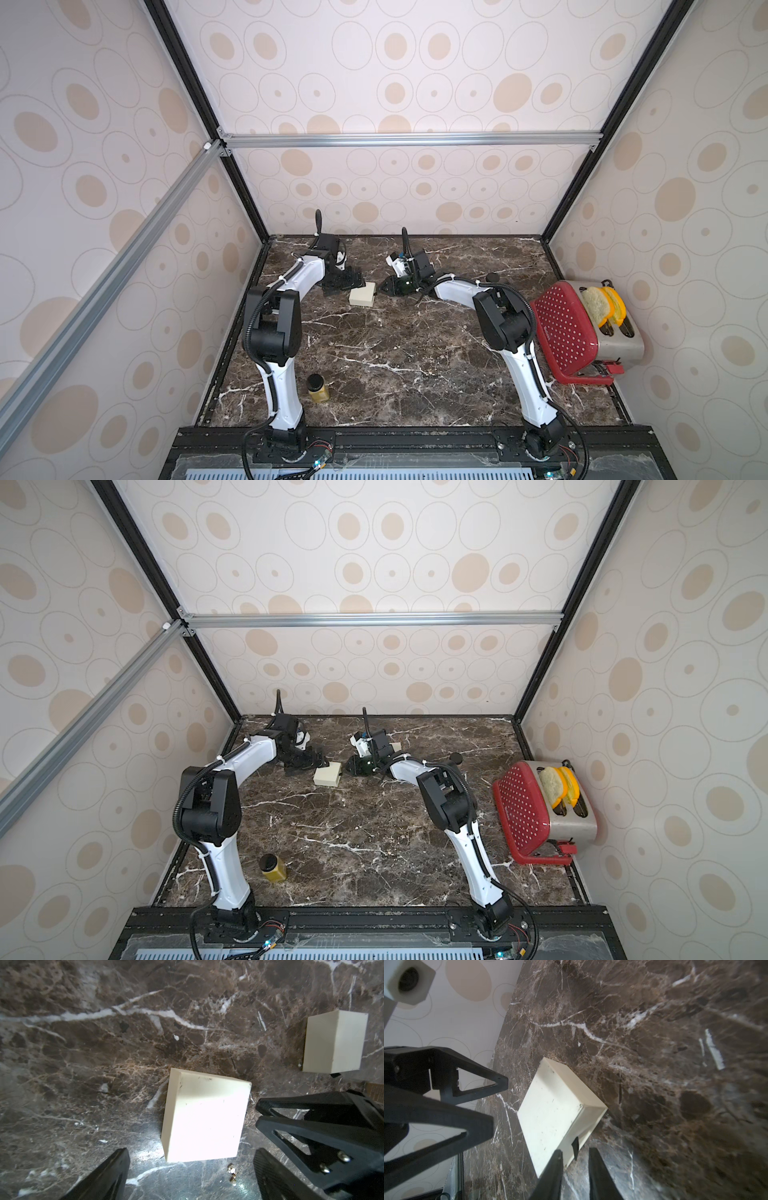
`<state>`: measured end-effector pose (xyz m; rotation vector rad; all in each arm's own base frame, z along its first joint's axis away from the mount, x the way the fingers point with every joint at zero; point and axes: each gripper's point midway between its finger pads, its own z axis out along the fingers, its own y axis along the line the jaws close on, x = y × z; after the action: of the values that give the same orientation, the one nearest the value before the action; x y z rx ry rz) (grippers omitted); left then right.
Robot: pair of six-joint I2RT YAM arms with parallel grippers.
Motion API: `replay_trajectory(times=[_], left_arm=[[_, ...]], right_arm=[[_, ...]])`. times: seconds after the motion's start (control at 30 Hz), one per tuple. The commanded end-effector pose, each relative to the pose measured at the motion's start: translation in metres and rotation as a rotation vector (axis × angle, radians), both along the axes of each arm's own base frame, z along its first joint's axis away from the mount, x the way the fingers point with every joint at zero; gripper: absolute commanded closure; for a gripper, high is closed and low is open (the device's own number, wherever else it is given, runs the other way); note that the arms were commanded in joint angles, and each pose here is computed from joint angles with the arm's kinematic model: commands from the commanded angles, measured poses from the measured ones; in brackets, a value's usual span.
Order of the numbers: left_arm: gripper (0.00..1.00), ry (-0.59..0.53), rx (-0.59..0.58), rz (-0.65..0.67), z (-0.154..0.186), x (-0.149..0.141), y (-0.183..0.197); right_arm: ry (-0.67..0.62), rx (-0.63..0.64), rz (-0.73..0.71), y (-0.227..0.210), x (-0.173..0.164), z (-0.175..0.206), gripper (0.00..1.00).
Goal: Place the earrings into the drawer-style jewelry box
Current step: Open the drawer in the jewelry box.
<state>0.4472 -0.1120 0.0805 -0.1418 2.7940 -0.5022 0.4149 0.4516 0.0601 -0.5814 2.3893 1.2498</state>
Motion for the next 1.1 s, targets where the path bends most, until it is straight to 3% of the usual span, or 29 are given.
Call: replay_trajectory(times=[0.0, 0.53, 1.07], left_arm=[[0.08, 0.063, 0.036, -0.018, -0.013, -0.01, 0.006], [0.2, 0.125, 0.045, -0.02, -0.035, -0.017, 0.008], [0.26, 0.157, 0.038, 0.046, -0.054, -0.018, 0.024]], right_arm=[[0.027, 0.02, 0.012, 0.008, -0.002, -0.005, 0.76], [0.065, 0.059, 0.03, 0.016, -0.006, -0.013, 0.79], [0.08, 0.043, 0.007, 0.008, -0.004, -0.018, 1.0]])
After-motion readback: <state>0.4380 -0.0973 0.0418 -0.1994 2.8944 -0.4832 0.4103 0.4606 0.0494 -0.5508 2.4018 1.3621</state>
